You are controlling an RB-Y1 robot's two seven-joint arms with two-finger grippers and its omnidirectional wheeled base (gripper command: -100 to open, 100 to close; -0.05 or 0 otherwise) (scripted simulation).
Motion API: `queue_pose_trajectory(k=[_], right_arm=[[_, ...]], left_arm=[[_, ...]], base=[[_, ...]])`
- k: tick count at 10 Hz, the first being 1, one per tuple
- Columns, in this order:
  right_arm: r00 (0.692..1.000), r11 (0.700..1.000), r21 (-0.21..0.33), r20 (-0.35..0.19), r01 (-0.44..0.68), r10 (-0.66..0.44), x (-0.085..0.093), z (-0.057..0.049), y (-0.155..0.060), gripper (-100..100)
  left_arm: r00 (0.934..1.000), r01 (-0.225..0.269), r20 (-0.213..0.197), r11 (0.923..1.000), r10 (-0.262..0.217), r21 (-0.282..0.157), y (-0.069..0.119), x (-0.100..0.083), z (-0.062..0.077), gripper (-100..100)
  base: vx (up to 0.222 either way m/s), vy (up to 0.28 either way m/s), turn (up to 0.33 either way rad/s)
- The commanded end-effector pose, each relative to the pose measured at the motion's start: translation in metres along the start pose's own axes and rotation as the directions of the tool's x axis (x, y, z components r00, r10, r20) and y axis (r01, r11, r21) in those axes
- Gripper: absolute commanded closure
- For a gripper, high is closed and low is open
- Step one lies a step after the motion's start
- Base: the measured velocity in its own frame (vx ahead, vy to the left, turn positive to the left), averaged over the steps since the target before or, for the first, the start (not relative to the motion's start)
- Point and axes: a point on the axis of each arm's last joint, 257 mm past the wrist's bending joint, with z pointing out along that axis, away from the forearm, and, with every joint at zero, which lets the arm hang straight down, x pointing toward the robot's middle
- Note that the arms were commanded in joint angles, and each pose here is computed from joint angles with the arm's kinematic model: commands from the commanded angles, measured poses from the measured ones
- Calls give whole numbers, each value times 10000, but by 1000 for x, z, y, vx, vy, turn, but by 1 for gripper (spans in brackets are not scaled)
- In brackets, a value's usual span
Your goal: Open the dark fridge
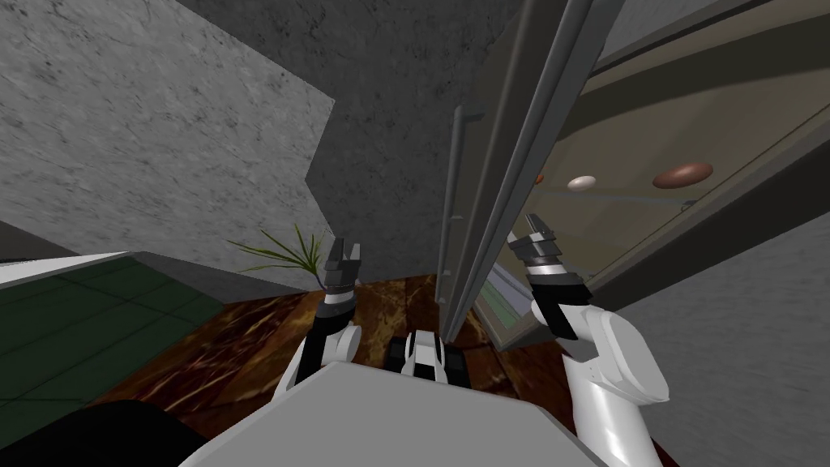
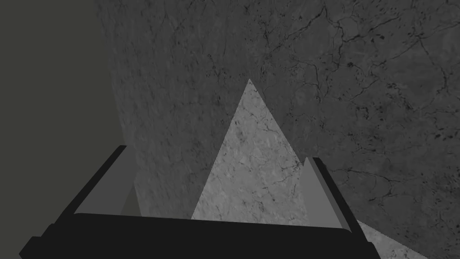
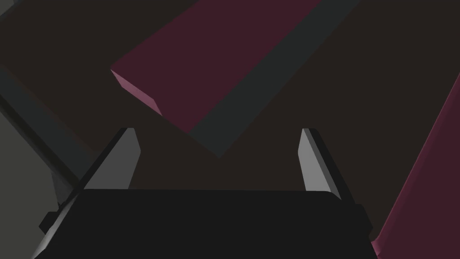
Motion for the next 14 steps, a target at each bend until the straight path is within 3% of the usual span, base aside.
queue_pose_trajectory(k=[1, 9, 14], right_arm=[[9992, 9999, 64, -375, 139, -136, 10, -4, -4, -100], [9777, 9954, 274, -1870, -921, 956, 18, -21, 6, -100], [9786, 9970, 218, -1908, -748, 776, 27, -6, -1, -100]], left_arm=[[10000, 0, 0, 10000, 0, 0, 0, 0, 0, 0], [10000, -3, -2, 10000, 3, 0, 0, 0, 0, 0], [10000, -3, -2, 10000, 3, 0, 0, 0, 0, 0]], base=[[31, 221, -62], [21, 99, -21], [4, 0, 31]])
